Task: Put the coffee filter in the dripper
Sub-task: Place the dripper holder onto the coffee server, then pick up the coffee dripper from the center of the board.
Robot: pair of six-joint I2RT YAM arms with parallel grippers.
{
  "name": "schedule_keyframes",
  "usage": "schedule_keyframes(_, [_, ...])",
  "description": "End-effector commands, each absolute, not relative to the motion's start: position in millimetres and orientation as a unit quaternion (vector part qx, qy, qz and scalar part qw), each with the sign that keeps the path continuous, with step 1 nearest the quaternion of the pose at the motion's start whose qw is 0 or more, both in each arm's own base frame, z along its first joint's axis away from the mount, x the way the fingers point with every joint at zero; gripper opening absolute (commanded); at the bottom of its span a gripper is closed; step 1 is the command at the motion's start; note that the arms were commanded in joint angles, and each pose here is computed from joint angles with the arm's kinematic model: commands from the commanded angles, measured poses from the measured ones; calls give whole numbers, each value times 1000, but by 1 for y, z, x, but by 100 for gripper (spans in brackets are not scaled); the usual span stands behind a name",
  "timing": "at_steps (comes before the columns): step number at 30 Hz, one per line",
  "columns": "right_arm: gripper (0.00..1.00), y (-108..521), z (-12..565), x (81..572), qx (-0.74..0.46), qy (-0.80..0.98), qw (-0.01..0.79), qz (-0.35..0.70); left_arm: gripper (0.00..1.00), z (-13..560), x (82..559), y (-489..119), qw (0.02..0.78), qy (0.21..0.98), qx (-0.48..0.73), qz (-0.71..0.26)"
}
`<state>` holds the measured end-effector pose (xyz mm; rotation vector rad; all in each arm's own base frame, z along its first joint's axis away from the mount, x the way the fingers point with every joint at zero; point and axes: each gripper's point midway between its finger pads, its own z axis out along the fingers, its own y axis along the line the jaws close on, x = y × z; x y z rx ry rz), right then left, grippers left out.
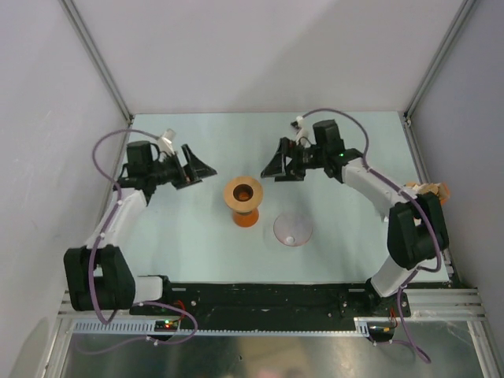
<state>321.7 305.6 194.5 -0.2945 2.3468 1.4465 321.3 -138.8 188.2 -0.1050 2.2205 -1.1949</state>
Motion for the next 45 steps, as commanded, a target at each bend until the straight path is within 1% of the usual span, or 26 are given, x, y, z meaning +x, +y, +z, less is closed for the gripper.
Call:
schedule_keyframes(1, [97, 277, 271, 336, -188, 790, 319, 489, 100, 244, 328, -103, 442, 832, 75, -328])
schedule_keyframes(3, [99, 261, 287, 336, -216, 784, 359, 458, 100, 263, 325, -89, 482, 826, 123, -265])
schedule_keyframes(6, [99, 237, 304, 327, -257, 784, 399, 400, 100, 295, 318, -69, 533, 809, 173, -177])
schedule_keyframes(8, [99, 222, 303, 315, -287, 787, 406, 364, 100, 316, 313, -56, 560, 798, 182, -128])
schedule_keyframes(10, [99, 209, 297, 300, -311, 793, 403, 336, 100, 331, 300, -54, 572, 785, 210, -105])
schedule_keyframes(13, [99, 192, 279, 281, -302, 818, 382, 306, 100, 339, 281, -74, 567, 779, 236, -128])
schedule_keyframes(17, [99, 172, 251, 259, -284, 849, 323, 305, 100, 318, 250, -136, 504, 788, 289, -204])
schedule_keyframes(20, [99, 157, 230, 251, -243, 878, 276, 307, 100, 293, 230, -190, 433, 799, 321, -264])
schedule_keyframes(23, [93, 144, 205, 246, -198, 909, 237, 281, 98, 275, 220, -230, 384, 805, 350, -288])
schedule_keyframes(26, [87, 144, 186, 237, -159, 923, 210, 282, 93, 259, 217, -262, 348, 816, 358, -292])
schedule_keyframes(30, [78, 154, 158, 228, -148, 929, 188, 283, 90, 244, 221, -287, 315, 830, 349, -299])
schedule_keyframes(32, [72, 159, 146, 229, -157, 928, 188, 280, 90, 244, 224, -291, 315, 832, 344, -300])
schedule_keyframes(36, [63, 164, 116, 227, -175, 932, 159, 273, 90, 248, 227, -290, 330, 825, 351, -295])
schedule_keyframes(41, [58, 174, 101, 228, -167, 933, 143, 286, 90, 253, 229, -282, 344, 820, 354, -288])
schedule_keyframes(43, [55, 178, 97, 228, -161, 933, 139, 291, 90, 252, 230, -277, 347, 822, 351, -285])
schedule_keyframes(45, [49, 181, 94, 228, -154, 934, 135, 294, 90, 251, 232, -270, 350, 824, 344, -282])
